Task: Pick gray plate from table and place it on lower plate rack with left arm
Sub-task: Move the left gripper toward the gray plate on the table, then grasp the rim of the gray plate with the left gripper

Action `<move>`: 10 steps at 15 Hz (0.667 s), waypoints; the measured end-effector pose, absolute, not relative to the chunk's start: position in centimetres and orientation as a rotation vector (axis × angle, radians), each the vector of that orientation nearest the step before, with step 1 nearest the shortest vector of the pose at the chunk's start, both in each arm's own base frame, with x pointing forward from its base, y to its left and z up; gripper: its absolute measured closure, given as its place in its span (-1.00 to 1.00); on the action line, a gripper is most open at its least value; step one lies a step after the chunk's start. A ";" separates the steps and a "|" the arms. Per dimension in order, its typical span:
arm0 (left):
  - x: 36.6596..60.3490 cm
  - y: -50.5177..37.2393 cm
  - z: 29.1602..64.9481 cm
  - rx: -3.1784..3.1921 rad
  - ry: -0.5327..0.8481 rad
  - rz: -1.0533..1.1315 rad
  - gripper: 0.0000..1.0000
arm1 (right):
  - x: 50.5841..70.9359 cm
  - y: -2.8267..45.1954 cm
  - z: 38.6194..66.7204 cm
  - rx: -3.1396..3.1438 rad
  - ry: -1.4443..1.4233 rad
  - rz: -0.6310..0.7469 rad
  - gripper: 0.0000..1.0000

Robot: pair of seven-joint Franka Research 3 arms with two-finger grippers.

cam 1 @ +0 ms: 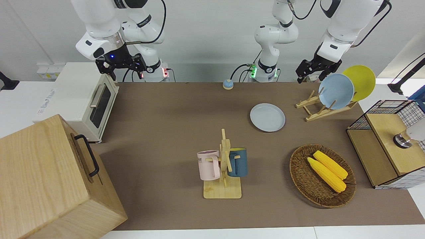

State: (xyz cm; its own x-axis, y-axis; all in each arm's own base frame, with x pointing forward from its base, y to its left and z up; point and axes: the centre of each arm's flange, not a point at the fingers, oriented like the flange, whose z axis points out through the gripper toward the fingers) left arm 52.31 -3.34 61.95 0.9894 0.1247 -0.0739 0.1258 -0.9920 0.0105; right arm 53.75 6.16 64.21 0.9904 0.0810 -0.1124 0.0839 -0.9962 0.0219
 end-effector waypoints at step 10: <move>50.2 -1.7 49.5 3.122 0.250 -0.165 -0.99 | 53.7 6.2 64.2 3.108 0.129 -0.174 -0.97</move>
State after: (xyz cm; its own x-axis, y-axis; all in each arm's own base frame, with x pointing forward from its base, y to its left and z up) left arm 50.24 -1.67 49.47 0.9818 0.1584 -0.1050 0.1589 -0.9873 -0.0035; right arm 53.75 6.16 64.21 0.9904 0.0810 -0.1124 0.0839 -0.9962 0.0219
